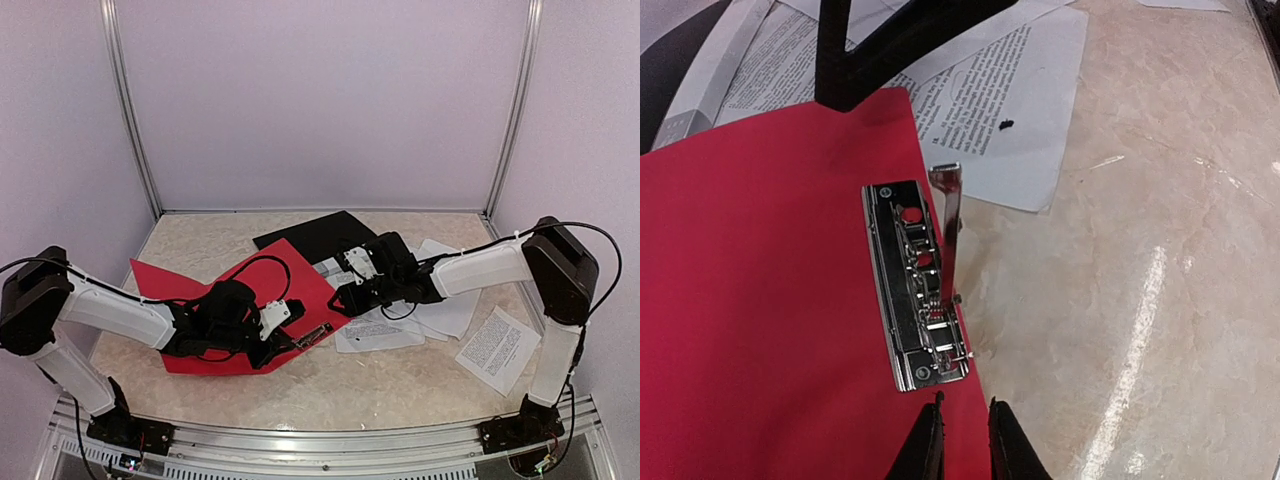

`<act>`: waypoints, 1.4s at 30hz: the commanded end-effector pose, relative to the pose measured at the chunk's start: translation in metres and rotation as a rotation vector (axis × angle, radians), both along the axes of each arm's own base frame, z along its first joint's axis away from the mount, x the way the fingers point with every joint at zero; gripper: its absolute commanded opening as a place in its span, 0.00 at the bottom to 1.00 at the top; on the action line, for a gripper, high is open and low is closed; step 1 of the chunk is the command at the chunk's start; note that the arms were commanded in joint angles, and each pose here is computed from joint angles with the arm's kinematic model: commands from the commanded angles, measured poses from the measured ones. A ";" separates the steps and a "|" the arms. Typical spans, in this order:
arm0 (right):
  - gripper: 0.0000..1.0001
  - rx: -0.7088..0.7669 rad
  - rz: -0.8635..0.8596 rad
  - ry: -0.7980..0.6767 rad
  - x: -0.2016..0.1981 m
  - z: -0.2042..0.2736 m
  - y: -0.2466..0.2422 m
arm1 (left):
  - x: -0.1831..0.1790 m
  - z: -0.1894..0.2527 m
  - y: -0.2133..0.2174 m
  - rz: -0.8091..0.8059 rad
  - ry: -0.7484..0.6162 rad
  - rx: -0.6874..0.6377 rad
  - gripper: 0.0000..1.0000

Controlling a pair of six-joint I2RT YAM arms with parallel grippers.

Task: Put the files into the folder
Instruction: Open the spring clip on the folder.

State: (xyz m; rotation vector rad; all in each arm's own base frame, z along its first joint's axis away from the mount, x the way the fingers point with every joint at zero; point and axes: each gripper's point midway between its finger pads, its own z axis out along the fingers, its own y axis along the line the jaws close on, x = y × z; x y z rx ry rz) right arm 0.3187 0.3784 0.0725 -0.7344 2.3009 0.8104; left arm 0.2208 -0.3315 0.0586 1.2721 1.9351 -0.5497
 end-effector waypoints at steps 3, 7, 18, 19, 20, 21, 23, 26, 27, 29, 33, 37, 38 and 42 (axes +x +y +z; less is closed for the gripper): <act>0.38 -0.027 0.069 0.023 -0.008 -0.012 0.012 | -0.011 -0.010 0.025 0.051 0.020 0.046 0.17; 0.36 -0.046 0.091 0.032 -0.016 -0.017 0.017 | -0.003 0.003 0.020 0.069 -0.013 0.020 0.25; 0.25 -0.102 0.122 0.059 -0.053 -0.025 0.019 | 0.016 0.018 0.017 0.142 -0.065 0.006 0.45; 0.25 -0.103 0.124 0.056 -0.055 -0.024 0.019 | 0.020 0.020 0.018 0.158 -0.079 0.008 0.47; 0.25 -0.104 0.125 0.051 -0.057 -0.022 0.020 | 0.021 0.022 0.019 0.165 -0.086 0.008 0.48; 0.25 -0.103 0.125 0.047 -0.058 -0.021 0.021 | 0.022 0.023 0.018 0.169 -0.089 0.006 0.49; 0.25 -0.101 0.129 0.036 -0.060 -0.016 0.024 | 0.025 0.023 0.019 0.183 -0.092 0.007 0.51; 0.24 -0.109 0.138 0.021 -0.064 -0.012 0.030 | 0.028 0.022 0.021 0.215 -0.082 0.020 0.52; 0.24 -0.115 0.143 0.016 -0.066 -0.011 0.033 | 0.029 0.022 0.023 0.229 -0.078 0.024 0.53; 0.24 -0.122 0.152 0.005 -0.069 -0.009 0.038 | 0.031 0.024 0.027 0.258 -0.072 0.023 0.55; 0.24 -0.126 0.165 -0.003 -0.072 -0.008 0.047 | 0.034 0.031 0.038 0.326 -0.084 0.019 0.59; 0.24 -0.132 0.178 -0.011 -0.072 -0.009 0.058 | 0.040 0.039 0.052 0.399 -0.112 0.030 0.62; 0.24 -0.130 0.179 -0.016 -0.071 -0.008 0.062 | 0.040 0.041 0.055 0.409 -0.119 0.032 0.62; 0.24 -0.135 0.190 -0.017 -0.072 -0.011 0.070 | 0.045 0.046 0.068 0.497 -0.123 0.027 0.63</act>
